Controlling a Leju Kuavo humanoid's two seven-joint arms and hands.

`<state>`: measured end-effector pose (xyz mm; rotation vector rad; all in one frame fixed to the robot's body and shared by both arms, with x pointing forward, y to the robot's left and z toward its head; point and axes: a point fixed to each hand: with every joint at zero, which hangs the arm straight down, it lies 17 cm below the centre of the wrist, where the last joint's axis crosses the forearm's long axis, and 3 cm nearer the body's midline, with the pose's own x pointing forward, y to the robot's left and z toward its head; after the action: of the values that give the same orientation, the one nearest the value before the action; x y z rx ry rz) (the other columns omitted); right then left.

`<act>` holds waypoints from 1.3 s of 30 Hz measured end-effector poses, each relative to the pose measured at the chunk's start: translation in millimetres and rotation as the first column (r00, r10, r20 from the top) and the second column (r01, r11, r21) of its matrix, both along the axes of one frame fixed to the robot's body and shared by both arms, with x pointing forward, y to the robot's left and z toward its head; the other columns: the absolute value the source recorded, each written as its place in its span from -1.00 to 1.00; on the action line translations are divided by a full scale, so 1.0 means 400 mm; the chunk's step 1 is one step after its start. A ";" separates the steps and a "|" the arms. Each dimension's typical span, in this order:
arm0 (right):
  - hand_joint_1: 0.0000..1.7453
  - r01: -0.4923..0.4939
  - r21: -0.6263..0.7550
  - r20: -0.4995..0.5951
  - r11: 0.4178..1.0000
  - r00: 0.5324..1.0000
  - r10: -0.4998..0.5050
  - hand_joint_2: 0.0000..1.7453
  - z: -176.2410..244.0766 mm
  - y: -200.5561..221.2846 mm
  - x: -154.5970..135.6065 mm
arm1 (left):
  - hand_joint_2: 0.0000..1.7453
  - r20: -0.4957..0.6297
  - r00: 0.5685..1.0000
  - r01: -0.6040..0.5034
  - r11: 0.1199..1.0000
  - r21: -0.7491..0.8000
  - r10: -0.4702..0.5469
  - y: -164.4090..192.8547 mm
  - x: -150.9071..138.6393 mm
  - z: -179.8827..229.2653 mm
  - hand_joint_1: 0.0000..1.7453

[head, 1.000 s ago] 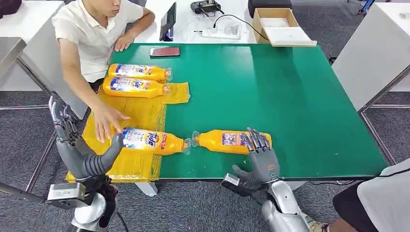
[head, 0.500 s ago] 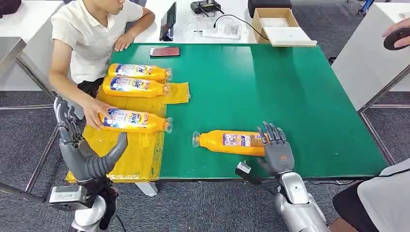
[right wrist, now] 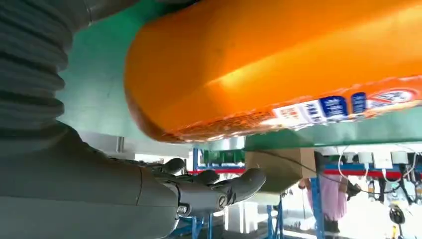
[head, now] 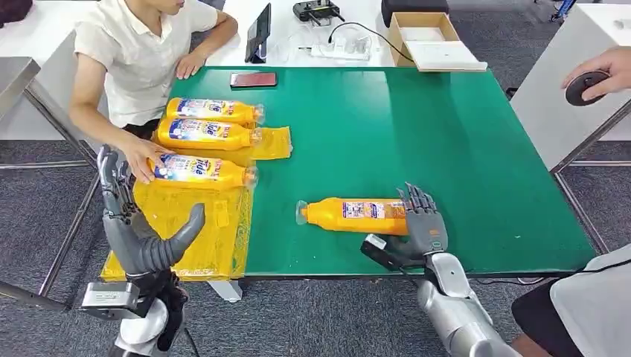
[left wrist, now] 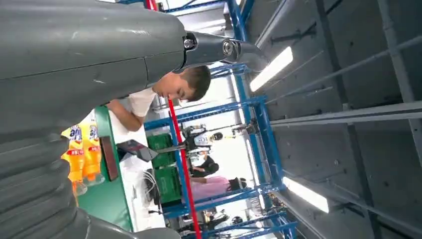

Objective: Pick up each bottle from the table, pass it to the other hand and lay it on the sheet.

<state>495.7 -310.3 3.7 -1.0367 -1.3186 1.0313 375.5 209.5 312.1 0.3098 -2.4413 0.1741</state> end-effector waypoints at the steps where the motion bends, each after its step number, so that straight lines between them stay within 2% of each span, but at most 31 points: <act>1: -1.00 0.001 0.004 -0.003 1.000 1.000 -0.001 1.00 -0.001 0.002 0.002 | 1.00 0.001 1.000 0.001 1.000 0.000 -0.001 -0.001 0.001 0.001 -1.00; 10: -1.00 -0.063 0.156 -0.091 0.986 0.993 0.078 1.00 -0.043 0.083 0.003 | 1.00 -0.015 0.998 0.052 0.998 -0.031 -0.053 -0.015 0.020 -0.006 -1.00; 15: -1.00 -0.073 0.186 -0.106 0.980 0.990 0.094 1.00 -0.049 0.110 0.006 | 1.00 -0.024 0.998 0.061 0.997 -0.040 -0.062 -0.020 0.028 -0.013 -1.00; 16: -0.40 -0.073 0.187 -0.108 0.980 0.990 0.095 1.00 -0.050 0.111 0.006 | 1.00 -0.026 0.998 0.063 0.997 -0.039 -0.064 -0.021 0.029 -0.014 -1.00; 17: 0.94 -0.074 0.189 -0.113 0.979 0.989 0.097 1.00 -0.051 0.112 0.006 | 1.00 -0.027 0.997 0.068 0.997 -0.040 -0.069 -0.023 0.030 -0.015 -1.00; 18: 1.00 -0.075 0.192 -0.120 0.979 0.988 0.099 1.00 -0.055 0.113 0.006 | 1.00 -0.029 0.997 0.072 0.996 -0.045 -0.074 -0.024 0.032 -0.016 -1.00; 24: 1.00 -0.070 0.224 -0.194 0.972 0.974 0.114 1.00 -0.071 0.122 0.017 | 1.00 -0.034 0.992 0.117 0.990 -0.073 -0.119 -0.040 0.042 -0.015 -1.00; 32: 1.00 -0.053 0.231 -0.231 0.971 0.967 0.107 1.00 -0.078 0.120 0.023 | 1.00 -0.043 0.987 0.148 0.985 -0.091 -0.152 -0.049 0.049 -0.022 -1.00; 39: 1.00 0.008 0.235 -0.353 0.972 0.933 0.077 1.00 -0.127 0.096 0.007 | 1.00 -0.059 0.975 0.207 0.970 -0.127 -0.216 -0.066 0.067 -0.024 -1.00</act>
<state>498.7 -271.8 -47.1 -0.6130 -1.1248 1.0091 402.3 183.1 302.4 0.0011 -2.3611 0.2111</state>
